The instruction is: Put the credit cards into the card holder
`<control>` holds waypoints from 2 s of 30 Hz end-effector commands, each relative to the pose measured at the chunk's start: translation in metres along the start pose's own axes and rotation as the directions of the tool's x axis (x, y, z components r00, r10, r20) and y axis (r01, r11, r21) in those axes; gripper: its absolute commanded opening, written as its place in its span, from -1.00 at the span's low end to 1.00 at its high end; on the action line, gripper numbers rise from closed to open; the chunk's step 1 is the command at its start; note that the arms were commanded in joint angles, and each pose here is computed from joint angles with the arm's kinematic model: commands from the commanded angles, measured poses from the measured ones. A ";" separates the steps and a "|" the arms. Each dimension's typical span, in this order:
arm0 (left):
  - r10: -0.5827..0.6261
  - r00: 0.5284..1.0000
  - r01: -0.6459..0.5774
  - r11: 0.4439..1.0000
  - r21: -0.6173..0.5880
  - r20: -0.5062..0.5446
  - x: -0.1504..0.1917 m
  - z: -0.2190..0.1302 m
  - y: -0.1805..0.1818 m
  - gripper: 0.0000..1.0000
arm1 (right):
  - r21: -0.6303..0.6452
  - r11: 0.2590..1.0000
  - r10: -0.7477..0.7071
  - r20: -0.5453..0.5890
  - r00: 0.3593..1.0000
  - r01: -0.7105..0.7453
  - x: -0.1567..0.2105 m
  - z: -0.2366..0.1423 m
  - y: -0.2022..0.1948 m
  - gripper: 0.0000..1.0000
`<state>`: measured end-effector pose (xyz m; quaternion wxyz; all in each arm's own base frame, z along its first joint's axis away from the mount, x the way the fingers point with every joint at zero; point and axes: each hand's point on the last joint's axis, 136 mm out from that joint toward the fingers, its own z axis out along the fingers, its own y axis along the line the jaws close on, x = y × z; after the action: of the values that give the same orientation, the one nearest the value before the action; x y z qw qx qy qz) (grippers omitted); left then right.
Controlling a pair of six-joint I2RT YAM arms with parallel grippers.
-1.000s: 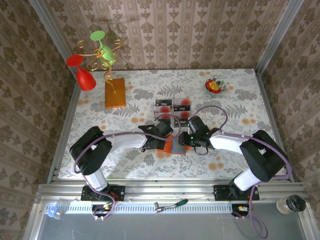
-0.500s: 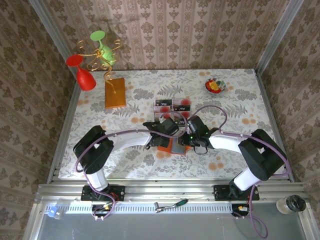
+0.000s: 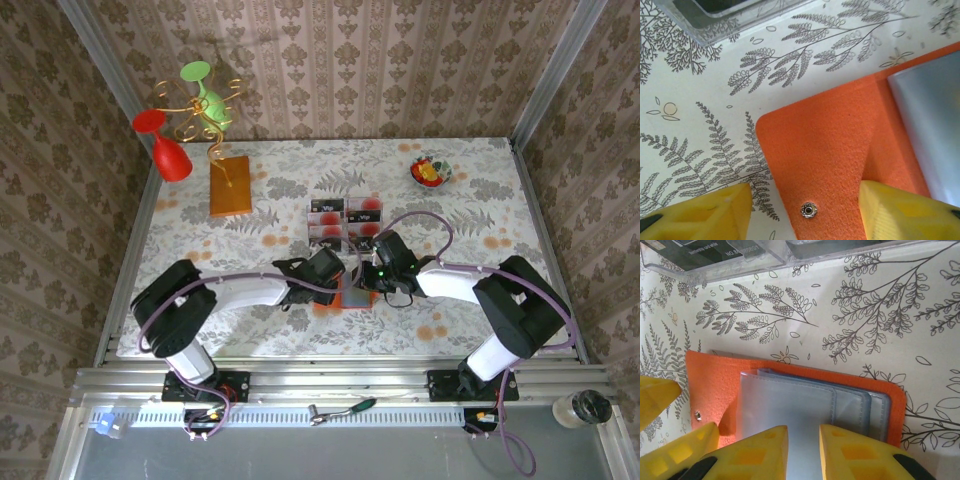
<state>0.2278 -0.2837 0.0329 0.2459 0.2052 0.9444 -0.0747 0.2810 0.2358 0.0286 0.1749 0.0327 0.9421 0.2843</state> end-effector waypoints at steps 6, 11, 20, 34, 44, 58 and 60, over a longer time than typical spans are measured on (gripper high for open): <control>0.022 0.993 -0.037 0.990 0.133 0.112 -0.014 -0.012 -0.019 0.27 | -0.022 0.999 0.043 -0.010 0.999 -0.044 0.001 0.004 0.003 -0.50; 0.042 0.990 -0.065 0.983 0.174 0.133 -0.018 -0.011 -0.028 0.32 | -0.036 0.997 0.062 -0.005 0.998 -0.062 0.002 0.004 0.003 -0.51; 0.046 0.991 -0.066 0.984 0.165 0.127 -0.015 -0.008 -0.026 0.34 | -0.068 0.994 0.091 0.004 0.996 -0.090 -0.001 0.001 0.010 -0.51; 0.005 0.988 -0.022 0.994 0.103 0.154 -0.016 -0.020 -0.005 0.31 | -0.093 0.996 0.016 0.002 1.000 -0.016 -0.003 -0.010 0.024 -0.82; -0.022 0.990 0.012 0.997 0.077 0.136 -0.012 -0.016 0.007 0.25 | -0.126 0.991 -0.040 -0.051 0.998 0.033 0.003 0.008 0.048 -0.88; -0.056 0.980 0.018 0.981 0.193 0.190 -0.023 -0.040 -0.003 0.28 | -0.097 0.995 0.004 -0.101 0.995 -0.014 0.018 0.036 0.032 -0.91; -0.050 0.980 0.003 0.971 0.238 0.192 -0.022 -0.039 -0.011 0.22 | -0.095 0.995 0.010 -0.100 0.995 -0.020 0.019 0.037 0.031 -0.91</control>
<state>0.2321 -0.2843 0.0797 0.3212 0.2017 0.9079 -0.1787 0.2812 0.2862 0.0242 0.1411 0.0092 0.9301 0.3391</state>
